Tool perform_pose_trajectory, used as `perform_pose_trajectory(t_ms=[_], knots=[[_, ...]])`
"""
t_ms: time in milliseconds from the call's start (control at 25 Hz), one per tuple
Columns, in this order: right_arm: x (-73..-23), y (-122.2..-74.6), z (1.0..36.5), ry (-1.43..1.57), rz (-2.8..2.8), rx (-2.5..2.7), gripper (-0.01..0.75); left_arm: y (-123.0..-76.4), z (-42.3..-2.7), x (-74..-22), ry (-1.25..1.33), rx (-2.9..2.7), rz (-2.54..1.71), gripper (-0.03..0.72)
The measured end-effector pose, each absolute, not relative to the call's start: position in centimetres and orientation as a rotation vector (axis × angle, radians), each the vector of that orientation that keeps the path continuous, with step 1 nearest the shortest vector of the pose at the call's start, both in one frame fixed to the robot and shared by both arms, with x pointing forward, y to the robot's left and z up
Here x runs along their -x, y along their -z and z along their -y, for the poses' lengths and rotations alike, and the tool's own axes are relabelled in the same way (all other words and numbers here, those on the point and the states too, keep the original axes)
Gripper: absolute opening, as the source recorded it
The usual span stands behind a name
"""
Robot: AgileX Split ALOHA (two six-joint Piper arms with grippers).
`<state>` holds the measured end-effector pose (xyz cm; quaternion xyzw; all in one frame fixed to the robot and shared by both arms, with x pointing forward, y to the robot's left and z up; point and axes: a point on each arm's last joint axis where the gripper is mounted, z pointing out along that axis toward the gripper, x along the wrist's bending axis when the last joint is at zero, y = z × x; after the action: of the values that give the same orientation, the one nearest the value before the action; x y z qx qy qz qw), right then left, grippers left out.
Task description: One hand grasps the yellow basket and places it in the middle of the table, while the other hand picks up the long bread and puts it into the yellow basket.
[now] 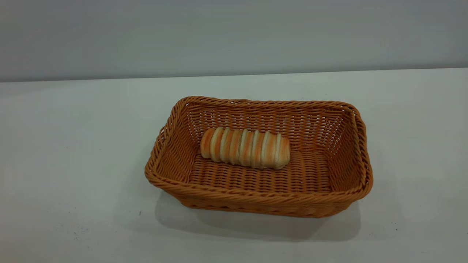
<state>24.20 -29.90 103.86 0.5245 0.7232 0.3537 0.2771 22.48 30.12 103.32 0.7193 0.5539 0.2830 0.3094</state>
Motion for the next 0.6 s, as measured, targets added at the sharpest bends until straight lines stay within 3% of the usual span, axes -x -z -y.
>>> perform_pose_trajectory(t_ms=[600], knots=[[-23.12,-103.84,30.01,-0.867,-1.625,-1.582,0.548,-103.26,-29.94,-22.12,-0.839,-1.788,-1.604,0.540]])
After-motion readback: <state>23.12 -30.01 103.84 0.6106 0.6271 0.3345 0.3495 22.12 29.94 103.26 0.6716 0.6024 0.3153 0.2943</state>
